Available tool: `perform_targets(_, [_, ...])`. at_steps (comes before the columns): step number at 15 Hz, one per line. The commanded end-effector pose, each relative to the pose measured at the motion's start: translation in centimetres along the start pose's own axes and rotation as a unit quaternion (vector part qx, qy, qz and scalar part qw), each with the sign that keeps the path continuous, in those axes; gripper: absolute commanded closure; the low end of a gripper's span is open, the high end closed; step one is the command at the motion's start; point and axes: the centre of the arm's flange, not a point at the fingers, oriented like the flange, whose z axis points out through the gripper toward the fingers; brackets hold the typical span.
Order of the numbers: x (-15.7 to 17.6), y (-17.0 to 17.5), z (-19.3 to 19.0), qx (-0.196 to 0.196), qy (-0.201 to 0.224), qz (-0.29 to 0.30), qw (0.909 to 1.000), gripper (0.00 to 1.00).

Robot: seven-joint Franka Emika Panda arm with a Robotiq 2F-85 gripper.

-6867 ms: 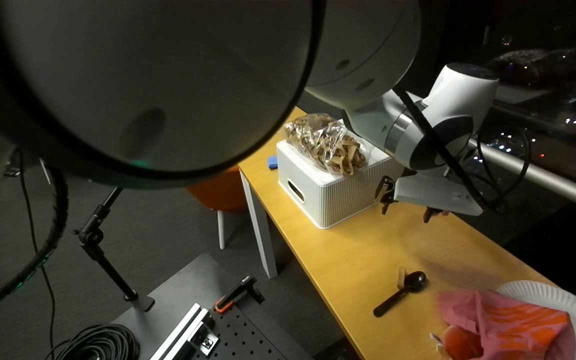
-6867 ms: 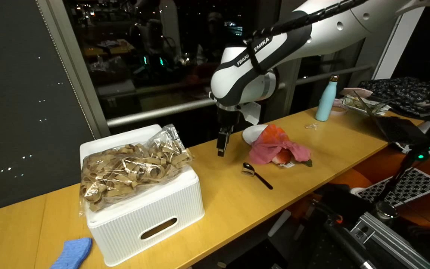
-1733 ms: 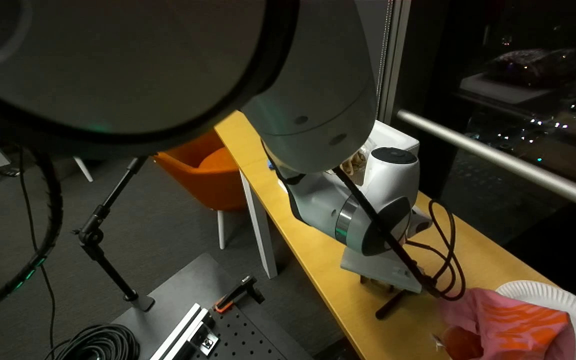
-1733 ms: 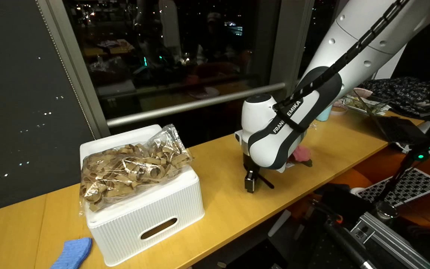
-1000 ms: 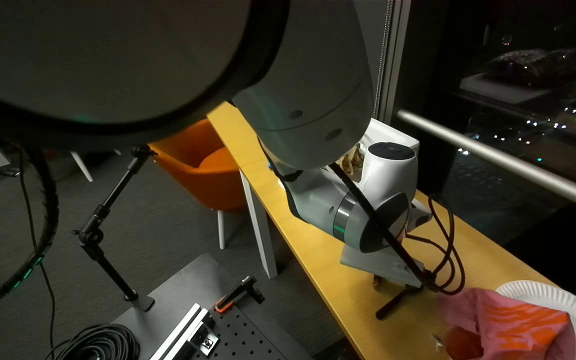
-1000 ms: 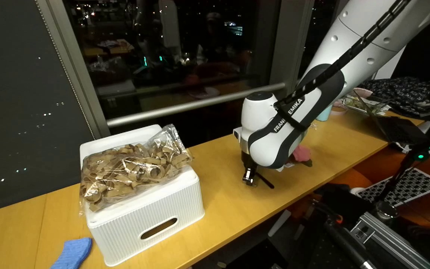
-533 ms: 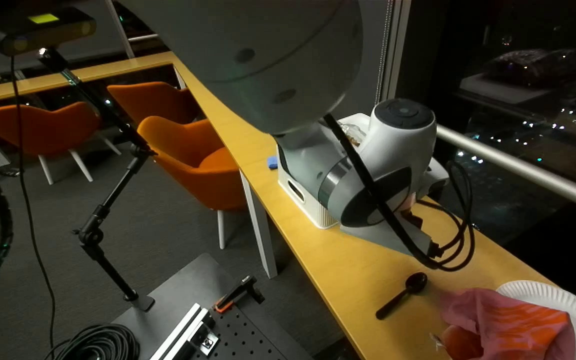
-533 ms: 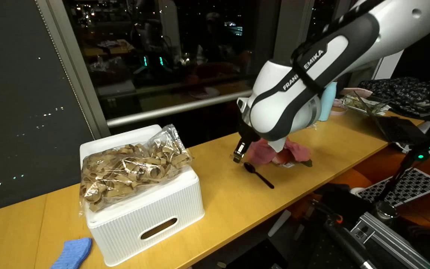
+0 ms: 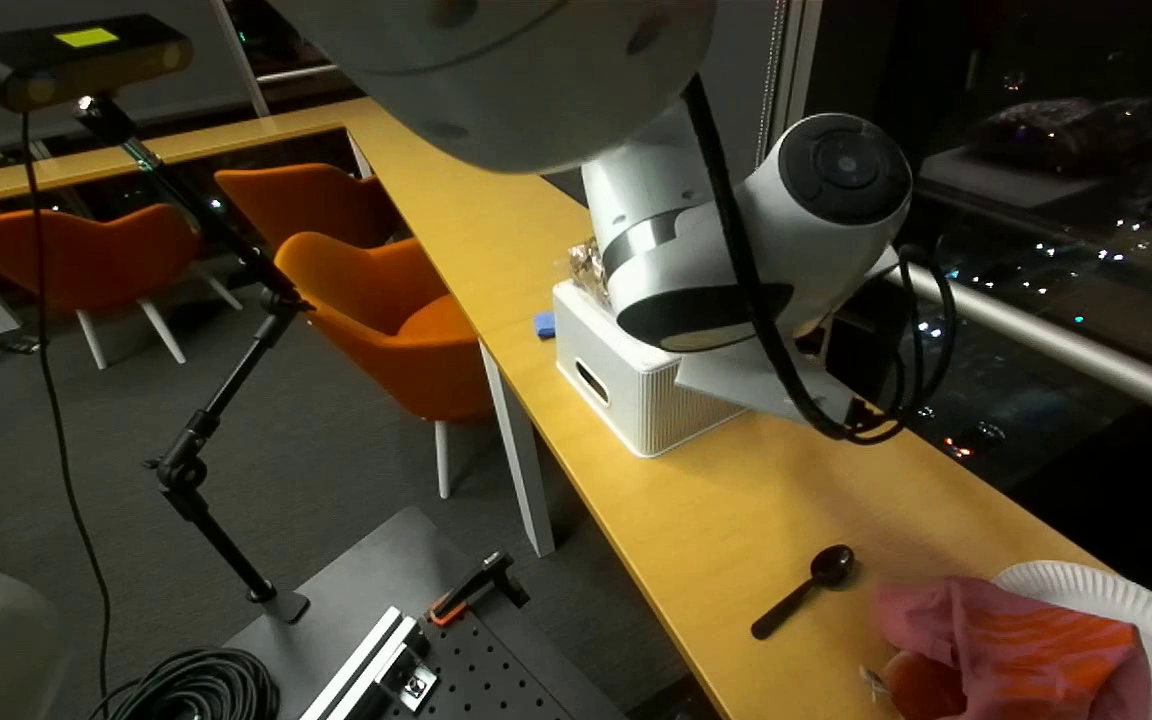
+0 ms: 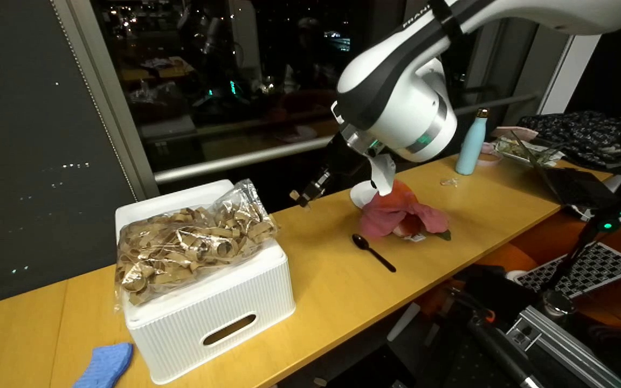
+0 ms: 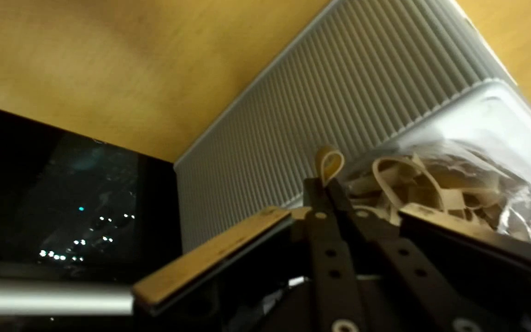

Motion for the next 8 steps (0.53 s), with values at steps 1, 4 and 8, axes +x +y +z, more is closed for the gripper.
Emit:
perform_targets(1, [-0.3,-1.3,-0.7,0.051,0.045,-0.037,0.9970,0.99])
perform_targets(4, [-0.4,-0.9,0.9,0.073,0.048,-0.048,0.9950,0.99])
perform_targets(8, [0.0,-2.1,1.4,0.082,0.055,-0.082,0.9917,0.99])
